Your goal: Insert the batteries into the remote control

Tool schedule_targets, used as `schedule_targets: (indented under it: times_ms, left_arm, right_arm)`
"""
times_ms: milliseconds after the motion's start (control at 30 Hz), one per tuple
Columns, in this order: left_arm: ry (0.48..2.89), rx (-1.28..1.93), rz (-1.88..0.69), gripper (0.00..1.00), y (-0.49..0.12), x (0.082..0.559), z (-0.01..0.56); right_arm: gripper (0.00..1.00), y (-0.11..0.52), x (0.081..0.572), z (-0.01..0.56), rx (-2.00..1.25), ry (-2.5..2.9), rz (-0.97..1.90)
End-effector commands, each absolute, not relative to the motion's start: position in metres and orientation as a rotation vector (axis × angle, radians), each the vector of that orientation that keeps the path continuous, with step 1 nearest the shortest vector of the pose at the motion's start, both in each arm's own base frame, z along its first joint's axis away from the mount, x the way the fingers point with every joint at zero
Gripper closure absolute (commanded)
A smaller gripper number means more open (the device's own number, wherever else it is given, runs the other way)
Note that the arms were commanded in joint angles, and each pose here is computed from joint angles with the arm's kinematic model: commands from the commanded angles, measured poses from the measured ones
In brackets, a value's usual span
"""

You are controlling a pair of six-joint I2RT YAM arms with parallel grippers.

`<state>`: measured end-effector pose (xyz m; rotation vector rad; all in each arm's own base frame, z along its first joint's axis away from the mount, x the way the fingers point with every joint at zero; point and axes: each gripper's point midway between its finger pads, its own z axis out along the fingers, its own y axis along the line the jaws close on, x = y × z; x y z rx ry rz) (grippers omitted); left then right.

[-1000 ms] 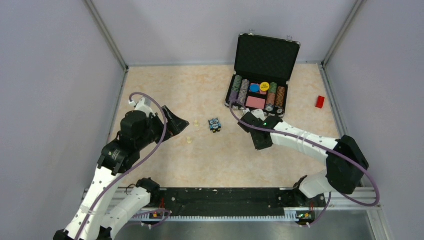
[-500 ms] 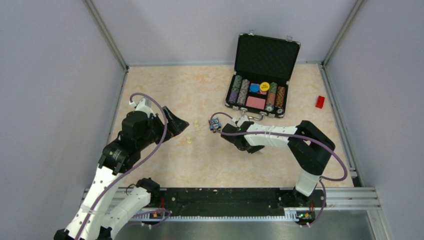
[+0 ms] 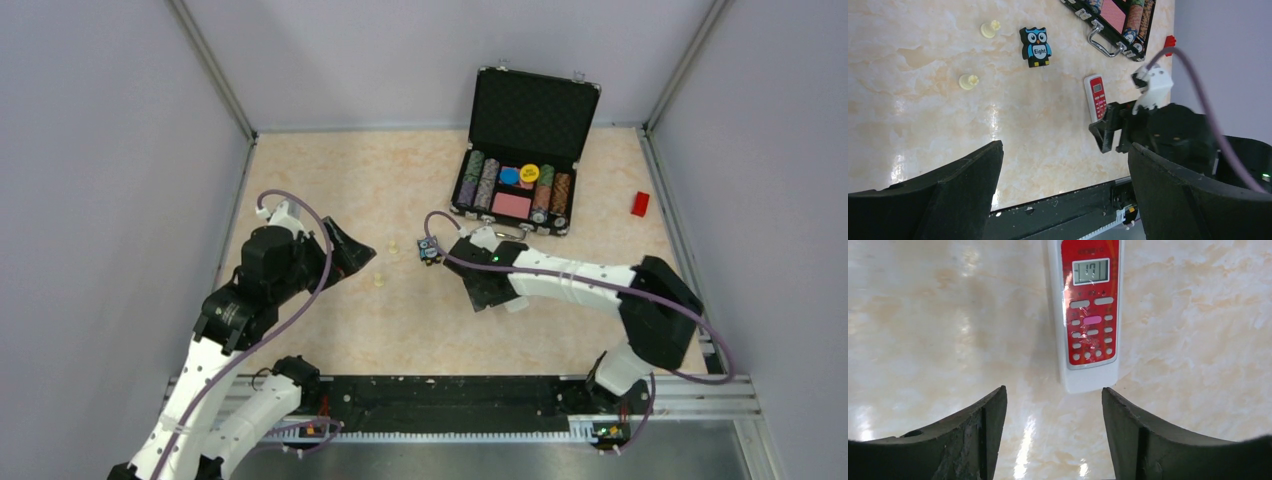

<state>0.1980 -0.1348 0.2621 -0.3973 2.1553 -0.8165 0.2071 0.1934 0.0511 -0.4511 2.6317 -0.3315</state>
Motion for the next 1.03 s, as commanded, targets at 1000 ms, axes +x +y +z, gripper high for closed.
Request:
schedule_targets:
  times_ms: [1000]
  left_arm:
    - [1.758,-0.442,-0.605,0.01,-0.016,0.071,0.337]
  right_arm:
    - [0.01,-0.006,0.108,0.351,0.488,1.806,0.662]
